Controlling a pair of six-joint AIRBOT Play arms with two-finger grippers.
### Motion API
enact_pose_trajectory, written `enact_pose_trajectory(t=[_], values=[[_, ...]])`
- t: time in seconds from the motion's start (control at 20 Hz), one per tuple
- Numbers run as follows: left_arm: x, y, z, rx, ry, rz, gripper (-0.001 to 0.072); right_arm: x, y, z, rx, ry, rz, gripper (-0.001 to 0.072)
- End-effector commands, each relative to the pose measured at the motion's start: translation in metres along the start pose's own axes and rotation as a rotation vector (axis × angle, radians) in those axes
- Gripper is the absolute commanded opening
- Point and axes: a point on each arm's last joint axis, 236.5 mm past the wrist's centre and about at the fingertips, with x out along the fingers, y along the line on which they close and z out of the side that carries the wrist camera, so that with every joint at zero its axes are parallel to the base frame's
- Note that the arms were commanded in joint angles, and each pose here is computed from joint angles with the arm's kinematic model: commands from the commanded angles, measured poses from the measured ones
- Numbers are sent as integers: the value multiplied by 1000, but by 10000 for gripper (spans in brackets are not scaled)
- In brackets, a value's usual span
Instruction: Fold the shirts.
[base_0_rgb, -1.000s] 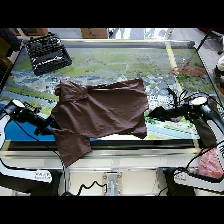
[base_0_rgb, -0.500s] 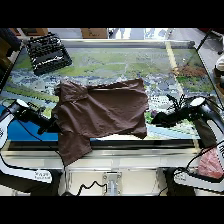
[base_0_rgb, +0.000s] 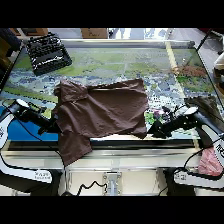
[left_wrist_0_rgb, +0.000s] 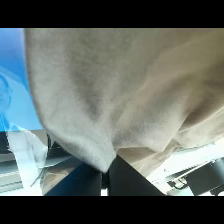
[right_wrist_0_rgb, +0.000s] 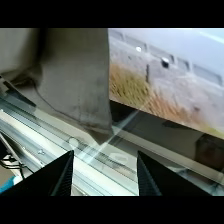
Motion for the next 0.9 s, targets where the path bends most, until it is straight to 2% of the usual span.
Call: enact_pose_trajectory(t=[0.0,0.4,0.5,0.55,0.65,0.85], values=[[0,0,-2,8,8,0,9,16,15,13,35,-71,122,456],[0,0,-2,12,9,0,9,53,9,10,-2,-8,59,455],[0,0,-3,12,12,0,9,57,16,16,-22,-32,69,415],[0,0,-3,12,12,0,9,57,21,19,-34,-44,88,326],[0,0,-3,20,12,-1,9,56,31,25,-79,-73,128,29],[-1,-10,-8,145,31,-46,8,50,40,36,-148,-111,142,23]])
